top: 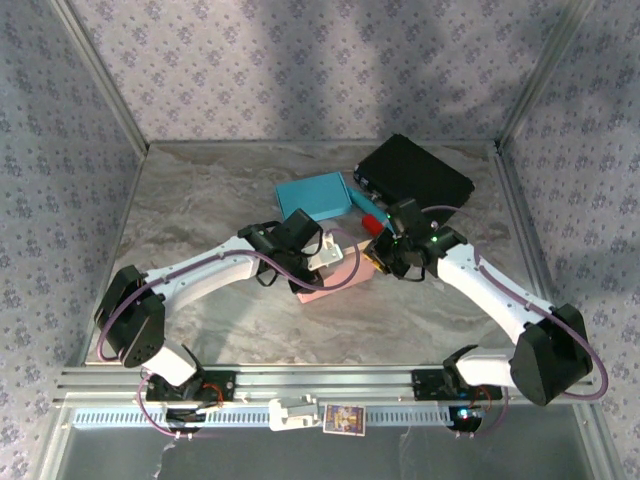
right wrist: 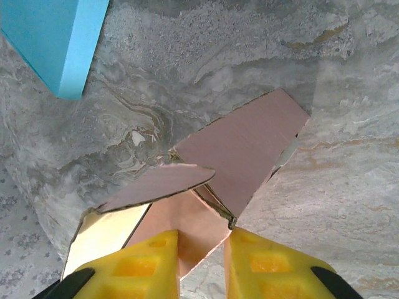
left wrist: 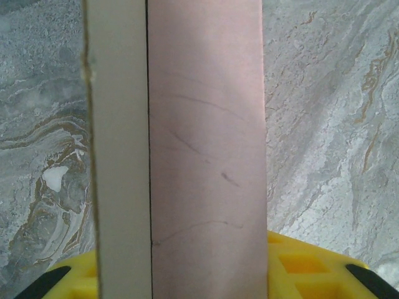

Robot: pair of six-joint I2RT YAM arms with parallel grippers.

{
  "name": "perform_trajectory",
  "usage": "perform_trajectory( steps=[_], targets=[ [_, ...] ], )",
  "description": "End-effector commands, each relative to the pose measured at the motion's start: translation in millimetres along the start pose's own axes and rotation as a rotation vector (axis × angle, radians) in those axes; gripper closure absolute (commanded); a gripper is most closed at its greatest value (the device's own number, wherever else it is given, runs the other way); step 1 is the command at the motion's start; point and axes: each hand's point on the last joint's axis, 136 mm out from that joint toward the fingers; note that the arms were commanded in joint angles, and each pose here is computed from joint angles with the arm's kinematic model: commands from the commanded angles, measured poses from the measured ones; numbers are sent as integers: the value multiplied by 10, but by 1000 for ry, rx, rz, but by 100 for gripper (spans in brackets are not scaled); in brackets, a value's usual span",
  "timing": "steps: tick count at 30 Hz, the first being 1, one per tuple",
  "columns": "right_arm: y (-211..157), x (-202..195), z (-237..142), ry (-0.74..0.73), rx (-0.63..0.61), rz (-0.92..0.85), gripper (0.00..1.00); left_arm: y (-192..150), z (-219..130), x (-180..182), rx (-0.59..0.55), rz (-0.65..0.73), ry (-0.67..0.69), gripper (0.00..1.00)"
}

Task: Fold the paper box

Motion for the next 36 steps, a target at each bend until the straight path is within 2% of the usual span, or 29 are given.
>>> perform_trajectory(
  steps=[1,4,8,11,14,16,21,24,29,30,36],
  targets=[
    [-40,-164,12,-91,20,-8,74,-39,17,-23,37,-5,0,66],
    [5,32,-117,-30,7,-118,66,-59,15,-26,43,4,-1,71],
    [156,307,-574,39,-109,-409,60,-88,-10,-34,44,23,-1,74],
    [310,266,-840,24,-179,-533,58,-122,-37,-35,51,36,0,74],
    [451,230,-941,2,-251,-731,59,-157,-70,-41,60,53,-2,74],
    [466,191,-927,-1,-234,-825,59,-173,-82,-43,64,60,-3,74],
    [413,205,-817,-25,-93,-1009,59,-204,-101,-25,65,60,-1,72],
    [315,197,-692,-27,-17,-1053,54,-191,-100,-22,62,58,-4,70],
    [264,196,-570,21,15,-926,44,-160,-77,-10,60,52,-3,65],
    [229,88,-496,2,33,-906,42,-153,-77,-5,59,49,-2,65],
    [116,-83,-380,-65,71,-936,39,-129,-78,5,53,43,2,63]
  ],
)
Point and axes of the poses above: each hand's point on the last joint's axis, 136 mm out from that joint toward the fingers, its own z axis out along the fingers, its own x axis along the line the jaws close on, y = z × x, and after that the axes turned 6 degrees about -z, right-handed
